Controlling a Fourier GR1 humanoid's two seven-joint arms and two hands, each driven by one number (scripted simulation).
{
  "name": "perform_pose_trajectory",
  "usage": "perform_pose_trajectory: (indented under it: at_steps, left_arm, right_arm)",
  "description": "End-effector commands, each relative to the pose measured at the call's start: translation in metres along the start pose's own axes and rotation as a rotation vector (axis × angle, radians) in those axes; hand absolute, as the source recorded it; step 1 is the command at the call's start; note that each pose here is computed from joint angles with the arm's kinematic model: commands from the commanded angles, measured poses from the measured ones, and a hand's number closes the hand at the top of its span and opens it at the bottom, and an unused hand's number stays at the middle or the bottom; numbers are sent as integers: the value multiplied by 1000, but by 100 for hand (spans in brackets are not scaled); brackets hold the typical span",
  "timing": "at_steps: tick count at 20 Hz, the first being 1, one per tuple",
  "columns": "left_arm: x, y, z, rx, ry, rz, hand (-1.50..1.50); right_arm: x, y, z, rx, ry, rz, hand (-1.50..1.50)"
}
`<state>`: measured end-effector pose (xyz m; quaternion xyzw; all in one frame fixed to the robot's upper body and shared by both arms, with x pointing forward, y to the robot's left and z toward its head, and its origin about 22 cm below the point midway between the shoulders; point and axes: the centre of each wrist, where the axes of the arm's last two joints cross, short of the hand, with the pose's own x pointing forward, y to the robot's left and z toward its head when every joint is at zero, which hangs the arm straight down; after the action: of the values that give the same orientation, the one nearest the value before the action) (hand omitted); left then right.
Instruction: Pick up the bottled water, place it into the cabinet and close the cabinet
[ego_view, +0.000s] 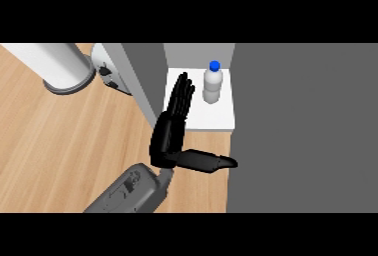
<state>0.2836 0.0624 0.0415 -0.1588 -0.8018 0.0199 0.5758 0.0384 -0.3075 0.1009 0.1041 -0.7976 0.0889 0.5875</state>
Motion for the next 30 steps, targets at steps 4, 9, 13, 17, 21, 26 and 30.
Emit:
perform_pose_trajectory:
  at_steps: [4, 9, 13, 17, 21, 26, 30]
  left_arm:
    - [15, 20, 51, 7, 10, 19, -150]
    - [31, 37, 74, 23, 9, 12, -150]
    - [40, 62, 99, 50, 5, -1, -150]
    - [53, 68, 109, 77, -18, -5, -150]
    - [54, 79, 126, 80, -17, -6, -150]
    - [69, 101, 129, 114, -30, -2, -150]
    - [76, 103, 129, 138, -28, 3, -150]
  right_arm:
    - [24, 13, -17, 270, 89, 48, 150]
    - [33, 37, -34, 347, 45, 15, 150]
    - [37, 45, -31, 419, 87, -8, 150]
    - [40, 62, -38, 462, 72, -42, 150]
    - [36, 68, -46, 498, 54, -26, 150]
    - [34, 94, -53, 520, 74, -73, 150]
    - [41, 108, -65, 563, 13, -49, 150]
